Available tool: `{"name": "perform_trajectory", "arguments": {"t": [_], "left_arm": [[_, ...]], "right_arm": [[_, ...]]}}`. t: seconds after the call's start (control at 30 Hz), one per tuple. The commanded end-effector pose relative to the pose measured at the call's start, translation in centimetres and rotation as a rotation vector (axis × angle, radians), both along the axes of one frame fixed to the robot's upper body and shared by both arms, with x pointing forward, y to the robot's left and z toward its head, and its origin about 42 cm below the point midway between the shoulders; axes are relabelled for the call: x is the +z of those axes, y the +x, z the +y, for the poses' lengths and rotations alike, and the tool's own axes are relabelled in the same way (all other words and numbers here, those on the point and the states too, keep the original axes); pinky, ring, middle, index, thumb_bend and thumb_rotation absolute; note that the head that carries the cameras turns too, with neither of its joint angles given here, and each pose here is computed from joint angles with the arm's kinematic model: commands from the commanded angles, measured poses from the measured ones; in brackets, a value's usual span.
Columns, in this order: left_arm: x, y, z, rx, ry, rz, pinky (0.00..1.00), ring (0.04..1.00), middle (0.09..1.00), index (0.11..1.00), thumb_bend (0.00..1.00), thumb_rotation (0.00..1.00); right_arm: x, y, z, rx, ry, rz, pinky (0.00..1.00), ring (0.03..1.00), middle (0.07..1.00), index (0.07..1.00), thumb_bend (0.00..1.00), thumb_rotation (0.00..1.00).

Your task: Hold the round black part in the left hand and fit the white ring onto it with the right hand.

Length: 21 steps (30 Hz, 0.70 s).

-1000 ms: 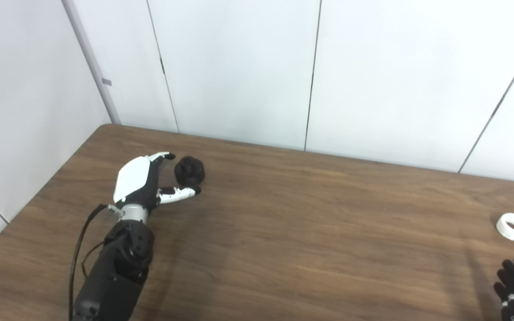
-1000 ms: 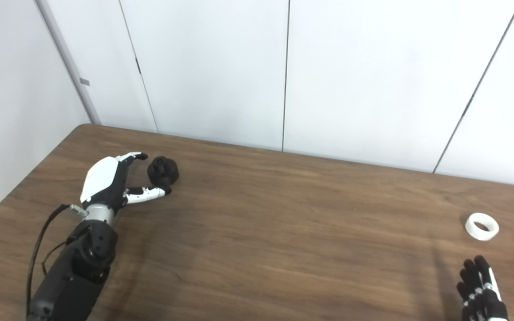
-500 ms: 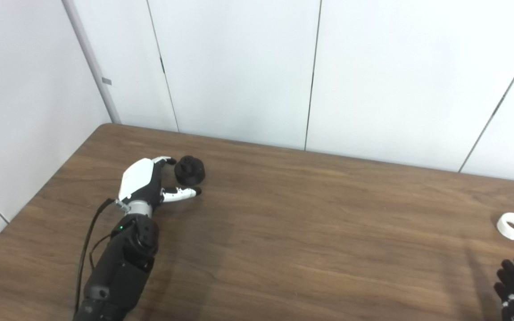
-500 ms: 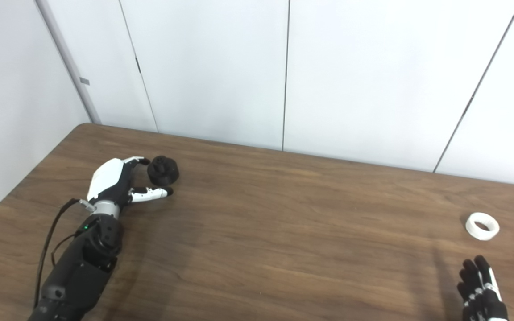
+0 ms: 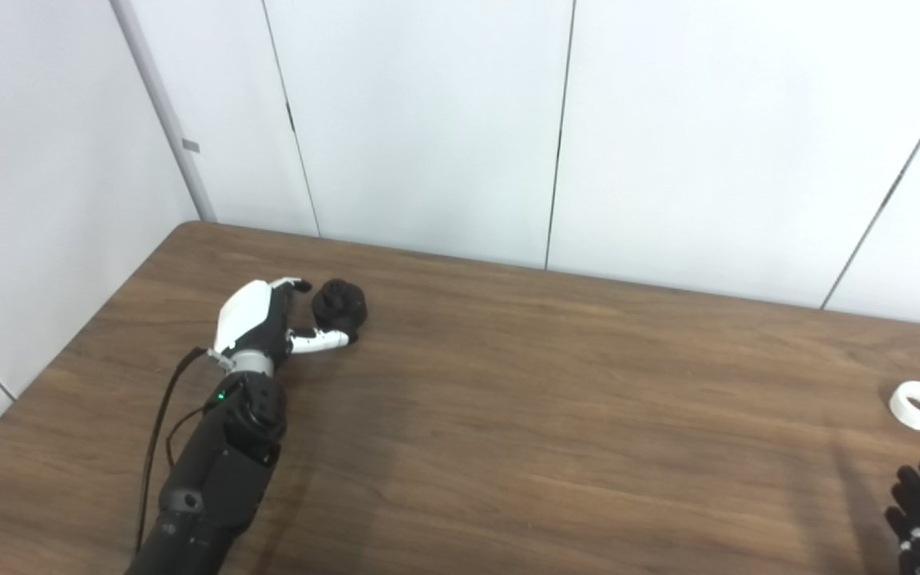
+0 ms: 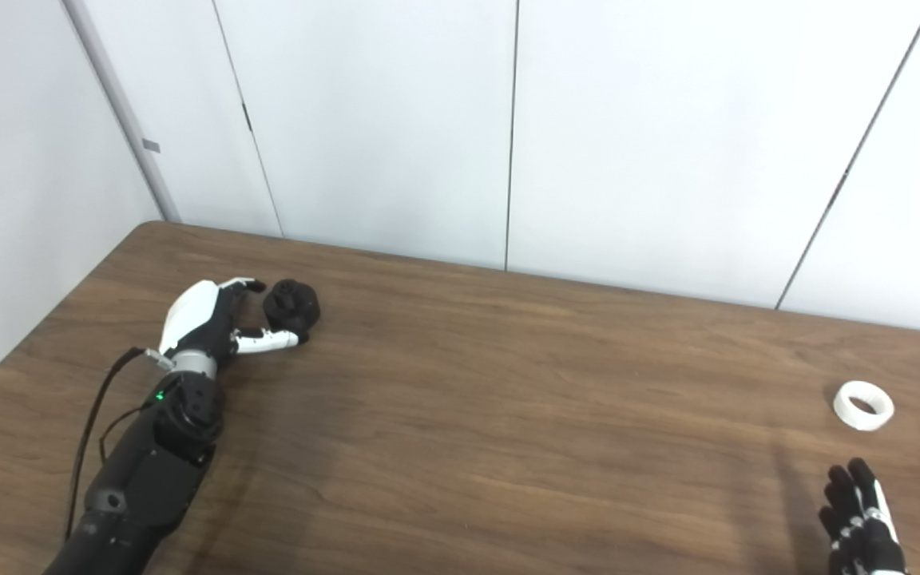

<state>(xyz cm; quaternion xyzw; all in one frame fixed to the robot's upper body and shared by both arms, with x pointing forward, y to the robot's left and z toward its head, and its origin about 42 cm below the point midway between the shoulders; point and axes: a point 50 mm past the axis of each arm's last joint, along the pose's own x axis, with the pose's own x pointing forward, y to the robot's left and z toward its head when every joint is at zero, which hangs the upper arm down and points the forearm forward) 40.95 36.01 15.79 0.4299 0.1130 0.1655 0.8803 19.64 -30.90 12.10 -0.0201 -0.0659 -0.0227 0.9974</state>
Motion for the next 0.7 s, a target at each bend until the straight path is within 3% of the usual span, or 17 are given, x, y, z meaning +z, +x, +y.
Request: {"name": "perform_trajectory", "arguments": {"t": [0.0, 0.27, 0.67], "left_arm": [[4.5, 2.0, 0.1, -0.012, 0.004, -0.156, 1.0, 0.925, 0.915, 0.814, 0.91, 0.34], [3.5, 1.8, -0.3, 0.015, -0.072, -0.164, 1.0, 0.922, 0.9, 0.807, 0.89, 0.32], [2.8, 1.8, -0.7, -0.021, 0.005, -0.126, 1.0, 0.996, 0.932, 0.814, 0.88, 0.34]], "right_arm": [[-1.0, -5.8, -0.5, -0.017, -0.031, 0.062, 1.0, 0.985, 0.972, 0.986, 0.46, 1.0], [-0.9, -5.9, -0.5, -0.02, -0.042, 0.059, 1.0, 0.987, 0.976, 0.99, 0.48, 1.0], [-1.0, -5.9, -0.6, -0.022, -0.047, 0.062, 1.0, 0.981, 0.971, 0.985, 0.49, 1.0]]}}
